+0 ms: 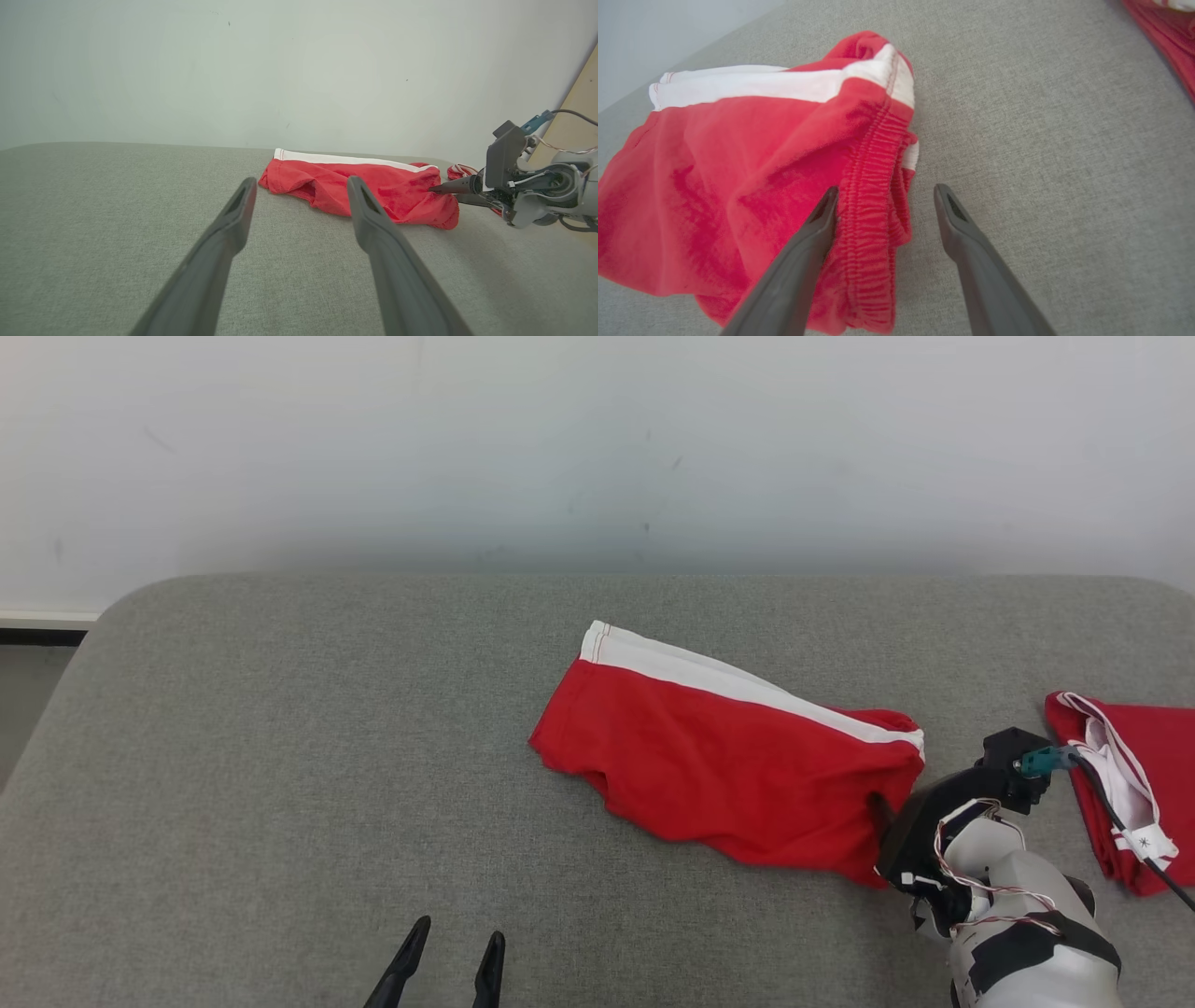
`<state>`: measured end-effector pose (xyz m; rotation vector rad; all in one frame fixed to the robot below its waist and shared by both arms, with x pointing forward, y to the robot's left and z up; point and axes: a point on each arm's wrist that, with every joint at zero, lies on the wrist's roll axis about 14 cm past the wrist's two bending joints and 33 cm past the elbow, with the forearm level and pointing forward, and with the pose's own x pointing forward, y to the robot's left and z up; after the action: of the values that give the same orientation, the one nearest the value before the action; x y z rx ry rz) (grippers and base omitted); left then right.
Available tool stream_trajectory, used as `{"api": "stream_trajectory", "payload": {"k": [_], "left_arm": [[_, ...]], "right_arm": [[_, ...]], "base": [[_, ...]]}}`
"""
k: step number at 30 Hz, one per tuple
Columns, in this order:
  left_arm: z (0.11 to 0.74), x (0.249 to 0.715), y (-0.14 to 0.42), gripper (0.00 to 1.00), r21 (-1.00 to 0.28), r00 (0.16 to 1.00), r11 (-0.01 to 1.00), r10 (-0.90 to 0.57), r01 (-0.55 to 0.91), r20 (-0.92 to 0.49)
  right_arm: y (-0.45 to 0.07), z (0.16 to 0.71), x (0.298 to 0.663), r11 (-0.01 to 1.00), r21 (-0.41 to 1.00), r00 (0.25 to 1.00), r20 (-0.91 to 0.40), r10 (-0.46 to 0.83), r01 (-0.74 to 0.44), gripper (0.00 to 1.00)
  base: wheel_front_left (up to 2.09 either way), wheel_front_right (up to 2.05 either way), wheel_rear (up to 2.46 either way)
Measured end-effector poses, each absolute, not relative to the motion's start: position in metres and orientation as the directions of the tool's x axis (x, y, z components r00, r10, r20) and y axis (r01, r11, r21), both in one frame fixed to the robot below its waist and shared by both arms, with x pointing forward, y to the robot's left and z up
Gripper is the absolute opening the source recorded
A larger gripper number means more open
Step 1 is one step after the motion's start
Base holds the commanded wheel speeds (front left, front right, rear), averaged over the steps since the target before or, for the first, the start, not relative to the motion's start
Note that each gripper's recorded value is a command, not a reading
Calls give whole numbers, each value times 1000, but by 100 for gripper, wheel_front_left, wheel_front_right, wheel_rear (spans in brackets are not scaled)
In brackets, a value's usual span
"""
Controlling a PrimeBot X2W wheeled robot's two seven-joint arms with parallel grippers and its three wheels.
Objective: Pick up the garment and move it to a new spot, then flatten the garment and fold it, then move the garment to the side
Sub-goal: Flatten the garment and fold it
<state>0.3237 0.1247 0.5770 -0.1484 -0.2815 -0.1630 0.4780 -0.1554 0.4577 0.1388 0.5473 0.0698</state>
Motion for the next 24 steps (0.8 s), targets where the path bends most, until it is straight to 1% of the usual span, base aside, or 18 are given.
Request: {"api": "stream_trajectory", "payload": {"k": [5,13,17,24], "left_arm": [[577,325,123,100,-137,948,973,-138,183,287],[571,326,125,100,-151,953,973,-131,177,273],[569,325,127,100,-158,956,973,-121,167,266],[567,324,131,100,-171,960,973,-106,153,260]], "right_arm": [[-164,451,475,990,140,829,-553,80,-3,100],[-151,432,472,981,191,735,-667,120,13,100],[-145,427,472,982,191,696,-706,130,10,100],[-160,425,474,989,142,682,-727,72,46,100]], "base": [[0,0,0],[0,0,0],[0,0,0],[0,0,0]]}}
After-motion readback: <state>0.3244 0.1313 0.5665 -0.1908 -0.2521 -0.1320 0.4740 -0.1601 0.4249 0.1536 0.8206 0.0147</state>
